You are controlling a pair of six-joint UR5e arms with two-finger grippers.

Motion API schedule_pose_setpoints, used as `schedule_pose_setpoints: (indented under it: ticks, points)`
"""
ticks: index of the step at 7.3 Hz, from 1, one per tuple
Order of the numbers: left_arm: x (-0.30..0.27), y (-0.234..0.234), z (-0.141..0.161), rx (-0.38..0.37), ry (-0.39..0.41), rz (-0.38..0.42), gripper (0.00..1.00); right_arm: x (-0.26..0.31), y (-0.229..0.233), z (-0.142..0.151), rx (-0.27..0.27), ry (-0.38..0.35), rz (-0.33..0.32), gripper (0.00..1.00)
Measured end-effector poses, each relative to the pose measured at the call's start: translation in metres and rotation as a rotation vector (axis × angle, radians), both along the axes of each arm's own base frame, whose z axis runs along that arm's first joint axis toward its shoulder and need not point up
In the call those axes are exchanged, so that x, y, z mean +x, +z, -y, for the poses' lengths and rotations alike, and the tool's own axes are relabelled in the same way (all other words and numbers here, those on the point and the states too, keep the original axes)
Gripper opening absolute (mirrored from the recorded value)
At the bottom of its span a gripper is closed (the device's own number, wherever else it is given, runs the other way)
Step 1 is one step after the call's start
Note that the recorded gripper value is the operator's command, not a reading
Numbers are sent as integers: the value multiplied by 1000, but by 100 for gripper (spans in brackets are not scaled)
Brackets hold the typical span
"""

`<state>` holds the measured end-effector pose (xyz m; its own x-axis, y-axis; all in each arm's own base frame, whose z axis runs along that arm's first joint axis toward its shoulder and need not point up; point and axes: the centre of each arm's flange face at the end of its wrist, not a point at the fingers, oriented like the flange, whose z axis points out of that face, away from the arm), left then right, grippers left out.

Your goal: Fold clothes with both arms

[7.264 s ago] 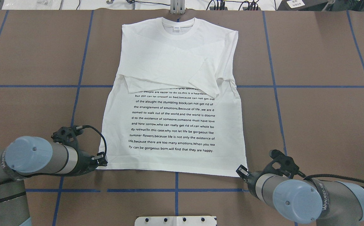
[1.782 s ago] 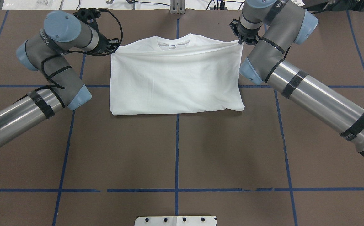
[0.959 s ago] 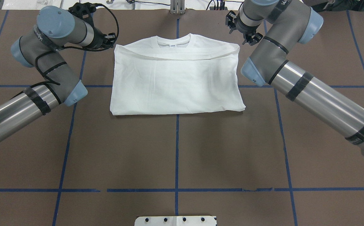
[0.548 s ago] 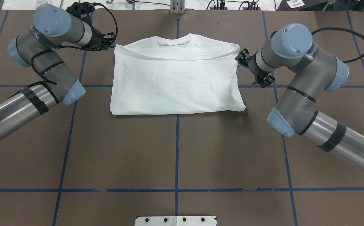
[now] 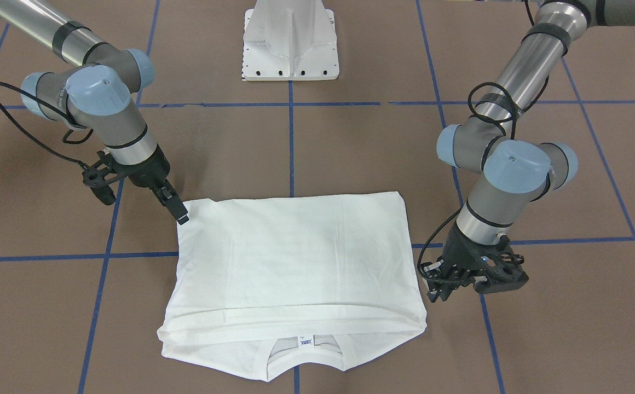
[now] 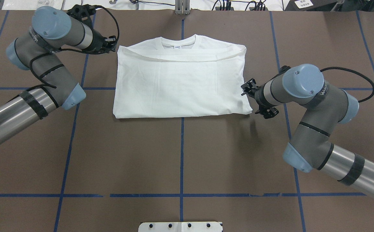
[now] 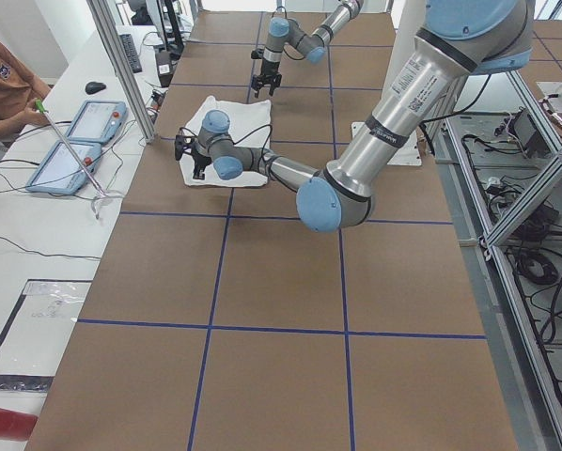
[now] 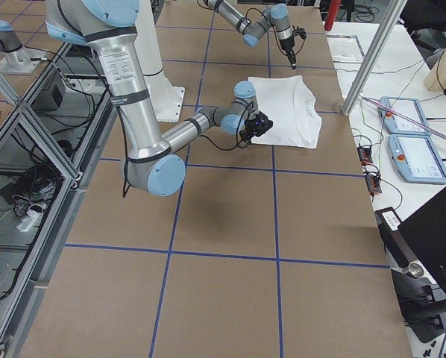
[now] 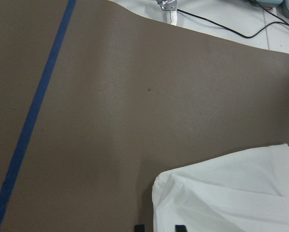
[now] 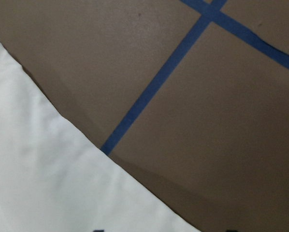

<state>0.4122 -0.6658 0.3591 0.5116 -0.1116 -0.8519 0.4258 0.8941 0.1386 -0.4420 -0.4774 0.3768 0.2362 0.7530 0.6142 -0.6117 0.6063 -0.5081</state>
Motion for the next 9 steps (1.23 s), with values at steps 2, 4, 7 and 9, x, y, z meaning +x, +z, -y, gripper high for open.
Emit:
schedule_pose_setpoints:
  ticks: [2,4,7,9]
  points:
    - [0,1,0,0,0,1,32,-10,6,-8,-2,-9,-9,59]
    - [-1,1,0,-1,0,3,32,-13,11,-8,-7,-11,-18,0]
    - [-4,3,3,-3,-6,5,31,-11,4,-9,1,-11,-6,0]
    - [-7,4,4,-5,-9,6,31,-6,-5,-11,9,-13,10,0]
